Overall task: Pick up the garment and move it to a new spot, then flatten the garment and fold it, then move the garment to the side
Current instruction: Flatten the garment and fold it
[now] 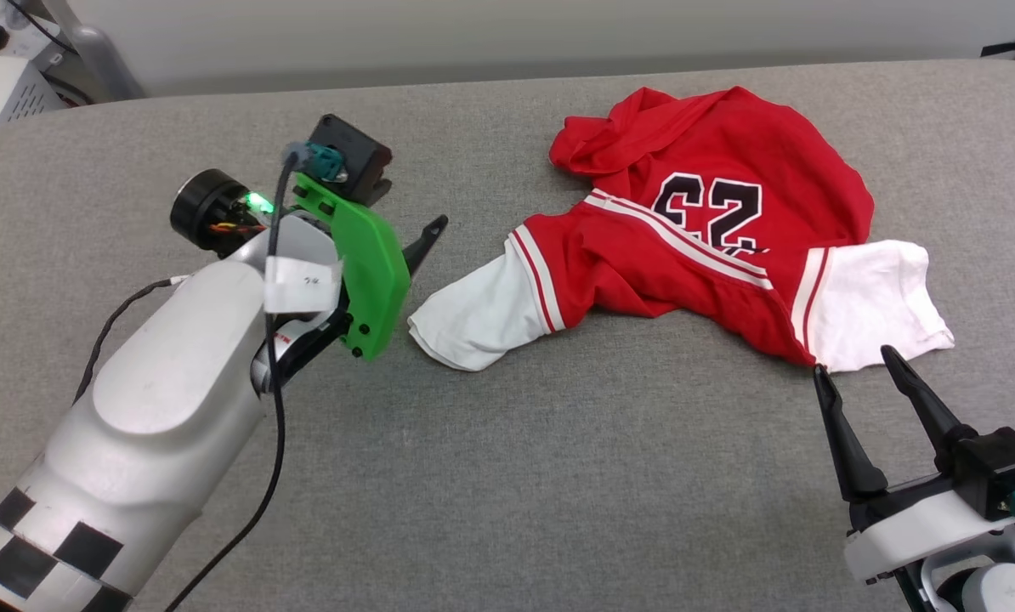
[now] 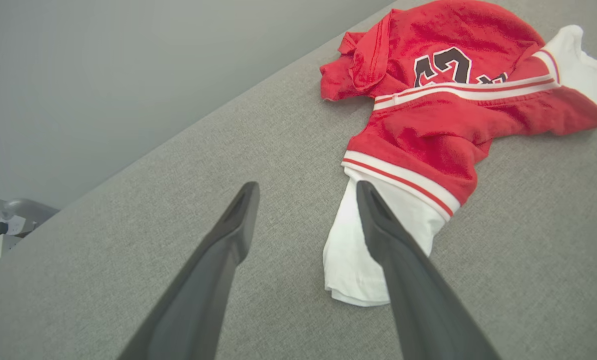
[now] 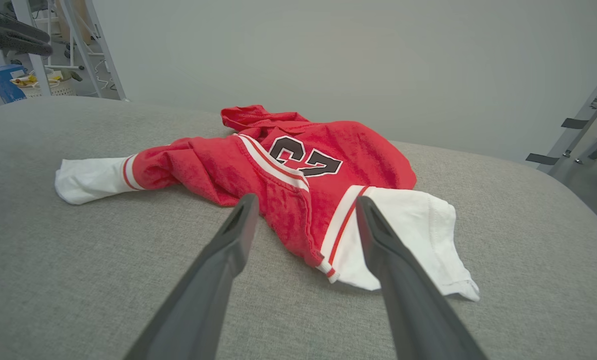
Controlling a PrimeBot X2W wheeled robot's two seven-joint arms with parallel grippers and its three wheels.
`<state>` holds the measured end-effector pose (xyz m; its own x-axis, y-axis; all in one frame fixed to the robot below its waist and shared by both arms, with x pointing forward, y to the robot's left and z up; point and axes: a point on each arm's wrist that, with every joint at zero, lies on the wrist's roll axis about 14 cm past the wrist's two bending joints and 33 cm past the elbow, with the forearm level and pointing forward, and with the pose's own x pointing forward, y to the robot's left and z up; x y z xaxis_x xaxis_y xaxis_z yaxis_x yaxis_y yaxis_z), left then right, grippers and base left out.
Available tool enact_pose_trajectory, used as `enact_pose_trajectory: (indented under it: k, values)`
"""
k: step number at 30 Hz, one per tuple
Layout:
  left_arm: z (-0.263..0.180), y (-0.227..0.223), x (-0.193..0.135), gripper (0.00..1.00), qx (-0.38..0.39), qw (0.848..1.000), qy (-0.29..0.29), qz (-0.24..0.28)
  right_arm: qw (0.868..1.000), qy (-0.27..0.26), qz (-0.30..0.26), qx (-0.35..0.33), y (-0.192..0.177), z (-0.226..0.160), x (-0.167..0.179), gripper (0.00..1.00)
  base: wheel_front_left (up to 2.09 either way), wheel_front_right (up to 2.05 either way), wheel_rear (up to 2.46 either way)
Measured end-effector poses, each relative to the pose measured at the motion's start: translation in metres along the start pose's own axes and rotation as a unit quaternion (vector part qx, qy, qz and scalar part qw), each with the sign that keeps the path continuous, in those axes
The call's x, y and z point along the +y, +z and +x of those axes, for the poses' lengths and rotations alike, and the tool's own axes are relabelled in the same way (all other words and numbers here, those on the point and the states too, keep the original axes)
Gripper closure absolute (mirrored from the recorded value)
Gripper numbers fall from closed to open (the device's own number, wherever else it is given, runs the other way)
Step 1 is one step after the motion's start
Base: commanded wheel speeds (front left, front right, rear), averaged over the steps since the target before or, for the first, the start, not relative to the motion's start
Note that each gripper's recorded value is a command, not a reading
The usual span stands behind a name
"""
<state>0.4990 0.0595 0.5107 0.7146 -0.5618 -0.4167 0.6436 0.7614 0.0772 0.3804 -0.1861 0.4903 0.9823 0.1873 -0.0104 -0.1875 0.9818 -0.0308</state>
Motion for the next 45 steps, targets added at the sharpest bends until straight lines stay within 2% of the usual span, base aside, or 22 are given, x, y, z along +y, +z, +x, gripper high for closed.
enact_pose_trajectory:
  k: [5, 8, 16, 19, 23, 24, 25, 28, 33, 36, 39, 45]
  values:
    - [0.010, -0.045, -0.025, 0.00, 0.137, 0.989, -0.062, -0.017, 1.000, 0.004, -0.003, 0.006, -0.004, 0.006, 0.001, 0.00, 0.00, 0.00, 0.00]
    - [0.014, -0.064, -0.028, 0.00, 0.186, 0.980, -0.075, -0.002, 1.000, 0.005, -0.004, 0.006, -0.005, 0.011, 0.001, 0.00, 0.00, 0.00, 0.00]
    - [0.027, -0.108, -0.024, 0.00, 0.268, 0.959, -0.085, -0.025, 1.000, 0.009, 0.000, 0.016, -0.016, 0.022, 0.002, 0.00, 0.00, 0.00, 0.00]
    - [0.030, -0.129, -0.028, 0.00, 0.301, 0.949, -0.095, -0.017, 1.000, 0.007, -0.002, 0.019, -0.020, 0.027, -0.001, 0.00, 0.00, 0.00, 0.00]
    - [0.036, -0.136, -0.029, 0.00, 0.315, 0.943, -0.106, -0.011, 1.000, 0.004, -0.002, 0.027, -0.026, 0.028, -0.004, 0.00, 0.00, 0.00, 0.00]
    - [0.037, -0.137, -0.030, 0.87, 0.318, 0.942, -0.109, -0.007, 1.000, 0.002, -0.003, 0.029, -0.027, 0.028, -0.005, 0.00, 0.00, 0.00, 0.00]
    - [0.037, -0.138, -0.031, 1.00, 0.318, 0.941, -0.111, -0.005, 1.000, 0.001, -0.003, 0.031, -0.029, 0.028, -0.006, 0.00, 0.00, 0.00, 0.00]
    - [0.041, -0.134, -0.033, 1.00, 0.302, 0.946, -0.116, -0.004, 0.999, -0.001, -0.003, 0.035, -0.032, 0.027, -0.007, 0.00, 0.00, 0.00, 0.00]
    - [0.047, -0.114, -0.028, 1.00, 0.241, 0.964, -0.106, 0.018, 1.000, -0.003, -0.005, 0.026, -0.027, 0.029, -0.009, 0.00, 0.00, 0.00, 0.00]
    - [0.050, -0.080, -0.011, 1.00, 0.174, 0.980, -0.082, 0.042, 1.000, -0.006, -0.007, 0.017, -0.021, 0.028, -0.011, 0.00, 0.00, 0.00, 0.00]
    - [0.049, -0.042, 0.011, 1.00, 0.110, 0.990, -0.053, 0.073, 1.000, -0.008, -0.006, 0.008, -0.015, 0.028, -0.011, 0.00, 0.00, 0.00, 0.00]
    - [0.032, -0.004, 0.054, 1.00, 0.031, 0.992, 0.009, 0.121, 1.000, -0.007, -0.003, -0.003, -0.008, 0.026, -0.008, 0.00, 0.00, 0.00, 0.00]
